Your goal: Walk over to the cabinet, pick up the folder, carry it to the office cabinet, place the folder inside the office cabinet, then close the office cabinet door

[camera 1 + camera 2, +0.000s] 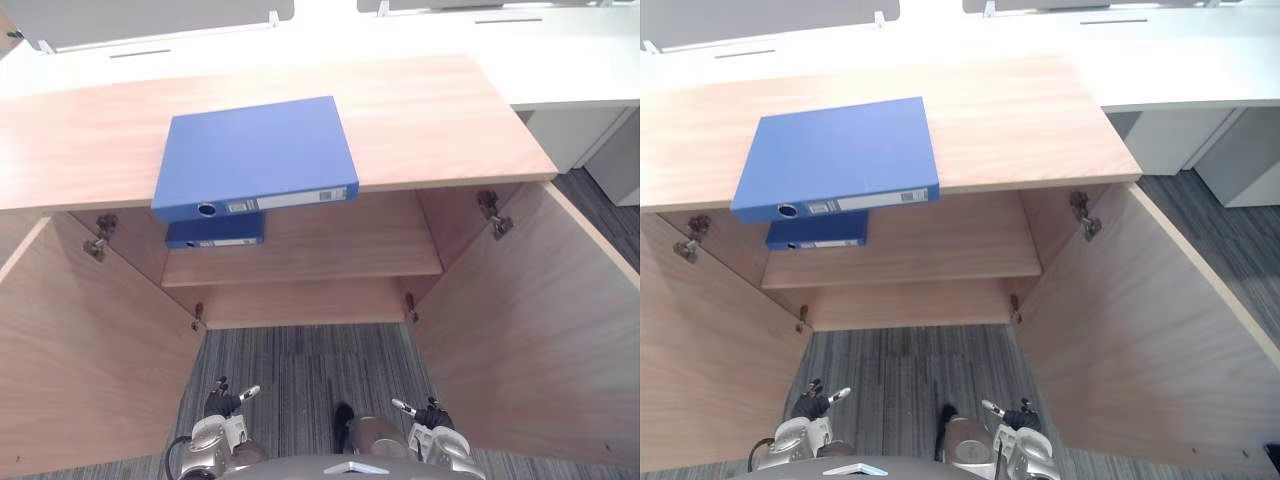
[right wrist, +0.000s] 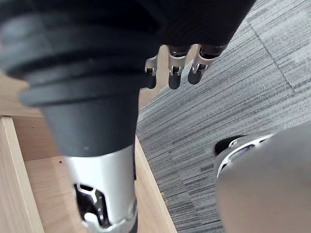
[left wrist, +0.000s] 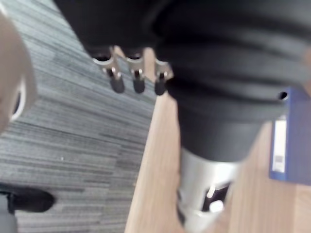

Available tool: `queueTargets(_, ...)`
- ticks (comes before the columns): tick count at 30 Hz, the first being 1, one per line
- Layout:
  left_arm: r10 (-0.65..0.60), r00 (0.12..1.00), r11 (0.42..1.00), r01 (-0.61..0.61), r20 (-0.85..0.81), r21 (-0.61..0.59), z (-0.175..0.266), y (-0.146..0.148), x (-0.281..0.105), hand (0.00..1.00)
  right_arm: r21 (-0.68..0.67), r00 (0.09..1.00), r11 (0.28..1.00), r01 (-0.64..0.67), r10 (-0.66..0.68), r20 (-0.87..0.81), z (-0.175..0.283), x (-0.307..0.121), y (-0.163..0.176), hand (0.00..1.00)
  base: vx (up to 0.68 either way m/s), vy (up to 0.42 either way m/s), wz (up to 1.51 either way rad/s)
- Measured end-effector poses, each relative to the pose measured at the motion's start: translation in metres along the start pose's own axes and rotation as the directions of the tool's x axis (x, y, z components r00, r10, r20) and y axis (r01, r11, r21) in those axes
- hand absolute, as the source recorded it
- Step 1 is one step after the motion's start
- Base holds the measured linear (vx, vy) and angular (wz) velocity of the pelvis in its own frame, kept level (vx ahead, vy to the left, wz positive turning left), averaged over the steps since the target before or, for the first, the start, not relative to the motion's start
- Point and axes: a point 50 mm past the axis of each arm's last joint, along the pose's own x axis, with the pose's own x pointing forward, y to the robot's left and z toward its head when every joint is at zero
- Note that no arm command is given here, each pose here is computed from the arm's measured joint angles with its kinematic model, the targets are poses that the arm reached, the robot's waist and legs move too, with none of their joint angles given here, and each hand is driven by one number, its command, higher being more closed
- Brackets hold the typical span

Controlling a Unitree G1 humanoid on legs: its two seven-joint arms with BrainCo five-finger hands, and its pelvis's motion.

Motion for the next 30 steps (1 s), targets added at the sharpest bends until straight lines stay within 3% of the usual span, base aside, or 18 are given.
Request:
queueTargets(6,-0.013,1.0,1.0,0.014,-0.013,0.013,-0.002,-0.002,0.0,0.0,0.006,1.0,1.0,0.016,-0.016,-0.014,-0.003,0.0,-0.004,0.0,0.18,0.18,-0.43)
queueTargets(13,0.027,0.999,0.994,-0.022,-0.046,0.109,-0.009,0.029,-0.001,0.0,0.044,0.997,0.999,0.004,0.0,-0.083,-0.023,-0.005,0.007,0.0,0.12,0.143,-0.02)
queueTargets(22,-0.023,0.999,0.983,0.031,-0.049,0.179,-0.012,0.017,-0.003,0.0,0.011,0.997,0.999,0.031,-0.031,-0.07,-0.017,-0.002,-0.008,0.0,-0.01,-0.037,0.08)
queueTargets(26,-0.025,0.999,0.981,0.018,0.03,0.192,0.001,0.014,-0.003,0.0,-0.03,0.998,0.999,0.021,-0.023,-0.06,-0.015,-0.001,-0.008,0.0,-0.07,-0.007,0.01)
queueTargets(30,-0.055,0.96,0.977,-0.006,0.275,0.215,0.051,0.016,-0.008,0.0,-0.064,0.999,0.998,-0.004,0.002,-0.045,-0.014,-0.002,-0.003,0.0,-0.06,-0.004,0.16)
